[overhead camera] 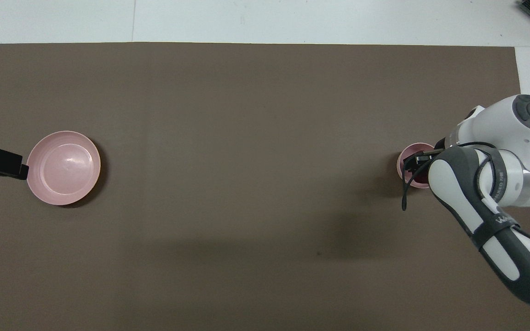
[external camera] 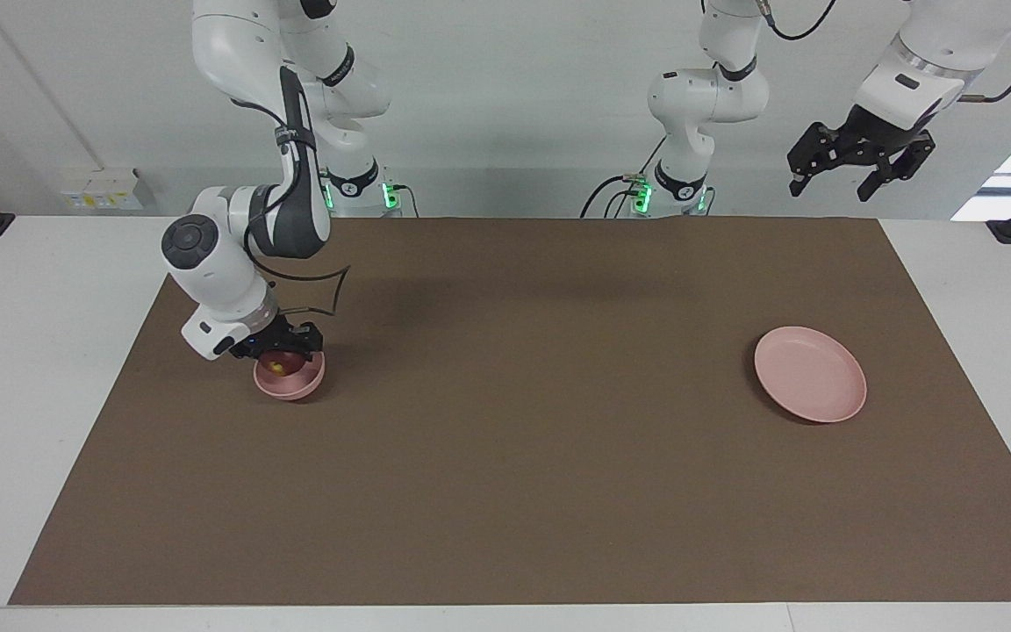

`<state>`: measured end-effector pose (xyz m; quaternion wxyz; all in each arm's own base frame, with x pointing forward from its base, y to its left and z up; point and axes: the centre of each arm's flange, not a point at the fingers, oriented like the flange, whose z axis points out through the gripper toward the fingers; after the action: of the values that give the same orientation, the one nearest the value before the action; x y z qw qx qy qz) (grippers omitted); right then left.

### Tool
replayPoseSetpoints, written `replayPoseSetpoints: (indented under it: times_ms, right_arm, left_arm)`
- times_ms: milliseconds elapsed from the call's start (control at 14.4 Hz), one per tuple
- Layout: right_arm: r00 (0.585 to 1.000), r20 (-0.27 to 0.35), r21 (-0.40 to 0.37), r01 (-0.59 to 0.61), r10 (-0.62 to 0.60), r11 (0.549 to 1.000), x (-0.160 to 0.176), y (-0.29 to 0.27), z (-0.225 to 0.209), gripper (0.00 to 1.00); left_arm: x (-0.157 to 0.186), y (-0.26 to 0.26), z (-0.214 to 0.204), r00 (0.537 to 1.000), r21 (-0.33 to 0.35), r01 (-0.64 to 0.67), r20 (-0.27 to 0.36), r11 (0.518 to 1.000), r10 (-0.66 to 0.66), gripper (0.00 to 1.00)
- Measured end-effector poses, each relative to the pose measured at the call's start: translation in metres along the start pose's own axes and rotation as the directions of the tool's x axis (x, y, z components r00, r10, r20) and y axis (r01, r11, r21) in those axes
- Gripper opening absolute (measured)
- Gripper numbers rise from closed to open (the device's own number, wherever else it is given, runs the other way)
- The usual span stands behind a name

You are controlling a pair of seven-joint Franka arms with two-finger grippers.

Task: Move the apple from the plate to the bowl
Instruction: 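Lower the apple into the small pink bowl with the right gripper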

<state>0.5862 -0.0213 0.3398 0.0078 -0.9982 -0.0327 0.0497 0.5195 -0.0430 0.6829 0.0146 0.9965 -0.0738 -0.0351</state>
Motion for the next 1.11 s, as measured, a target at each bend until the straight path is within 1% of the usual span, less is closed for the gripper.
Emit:
replayPoseSetpoints:
  times_ms: [696, 1113]
  right_arm:
    - [1.0, 0.018, 0.001, 0.0, 0.0, 1.0, 0.001, 0.0, 0.015, 0.8]
    - [1.0, 0.005, 0.0, 0.0, 0.0, 1.0, 0.003, 0.001, 0.017, 0.8]
  left_arm:
    - [0.0, -0.004, 0.0, 1.0, -0.001, -0.005, 0.001, 1.0, 0.005, 1.0]
    - [0.0, -0.004, 0.0, 1.0, -0.001, -0.006, 0.001, 1.0, 0.006, 1.0]
